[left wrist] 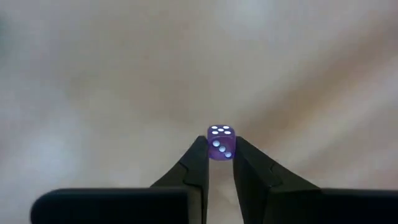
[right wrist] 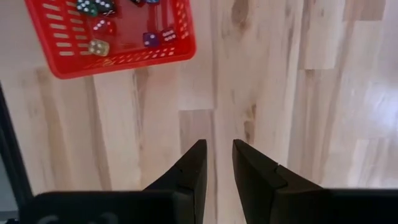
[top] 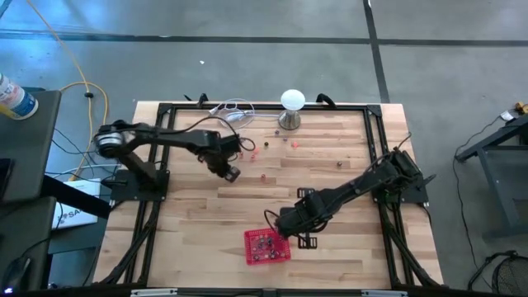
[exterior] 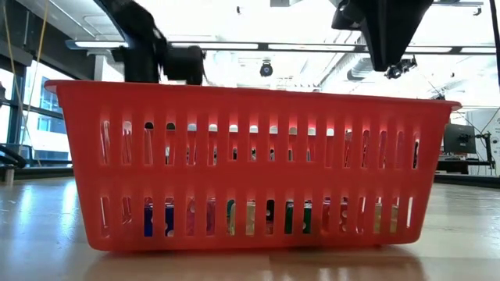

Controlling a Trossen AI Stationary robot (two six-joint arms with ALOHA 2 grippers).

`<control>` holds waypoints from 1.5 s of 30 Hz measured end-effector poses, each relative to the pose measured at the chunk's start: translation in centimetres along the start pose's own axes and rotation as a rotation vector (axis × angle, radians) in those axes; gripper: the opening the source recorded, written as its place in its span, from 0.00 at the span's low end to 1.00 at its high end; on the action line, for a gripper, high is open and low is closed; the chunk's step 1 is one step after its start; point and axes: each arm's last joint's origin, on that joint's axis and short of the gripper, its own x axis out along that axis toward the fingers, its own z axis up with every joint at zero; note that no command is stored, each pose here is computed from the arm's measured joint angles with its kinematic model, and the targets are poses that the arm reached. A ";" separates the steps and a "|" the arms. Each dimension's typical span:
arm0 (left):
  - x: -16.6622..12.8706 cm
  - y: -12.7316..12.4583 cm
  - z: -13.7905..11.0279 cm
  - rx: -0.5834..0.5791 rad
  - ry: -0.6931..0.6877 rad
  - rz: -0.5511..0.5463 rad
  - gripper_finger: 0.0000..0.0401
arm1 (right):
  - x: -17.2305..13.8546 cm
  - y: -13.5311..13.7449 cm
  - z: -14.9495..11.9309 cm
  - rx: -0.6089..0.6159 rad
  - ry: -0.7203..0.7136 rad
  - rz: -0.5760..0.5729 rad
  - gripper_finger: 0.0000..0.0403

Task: Pick & Place Dice
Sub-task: Put the purple dice into the red bin, then put the black dice into the red bin

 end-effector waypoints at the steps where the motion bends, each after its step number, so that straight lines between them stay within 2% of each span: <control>1: -0.7 -0.5 -0.5 0.041 0.005 -0.049 0.10 | 0.0 0.1 0.0 0.007 0.001 0.003 0.16; 9: -5.8 -6.0 -7.1 0.321 -0.106 -0.309 0.10 | -0.1 1.2 -0.6 0.036 0.008 0.021 0.16; 14: -8.1 -9.8 -11.3 0.440 -0.238 -0.336 0.10 | -0.2 1.9 -0.7 0.038 -0.016 0.031 0.16; 19: -8.9 -14.0 -13.7 0.569 -0.318 -0.391 0.10 | -0.2 2.6 -0.4 0.030 -0.092 0.025 0.16; 23: -7.6 -16.8 -15.2 0.716 -0.348 -0.432 0.10 | -0.3 3.3 -0.3 0.008 -0.146 0.023 0.14; 26: -5.6 -18.3 -15.9 0.759 -0.356 -0.460 0.10 | -0.4 3.9 -0.3 -0.018 -0.182 0.033 0.11; 31: -2.3 -20.2 -16.2 0.764 -0.372 -0.503 0.22 | -0.2 5.2 -0.6 -0.060 -0.201 0.043 0.05; 34: -0.7 -21.0 -16.3 0.782 -0.322 -0.548 0.29 | 0.0 5.8 -0.8 -0.076 -0.194 0.057 0.03; 38: 0.5 -21.5 -16.4 0.776 -0.283 -0.595 0.31 | 0.4 6.5 -1.1 -0.094 -0.180 0.076 0.01; 45: 1.2 -21.7 -16.3 0.744 -0.311 -0.578 0.32 | 0.2 7.1 -1.3 -0.122 -0.197 0.091 0.02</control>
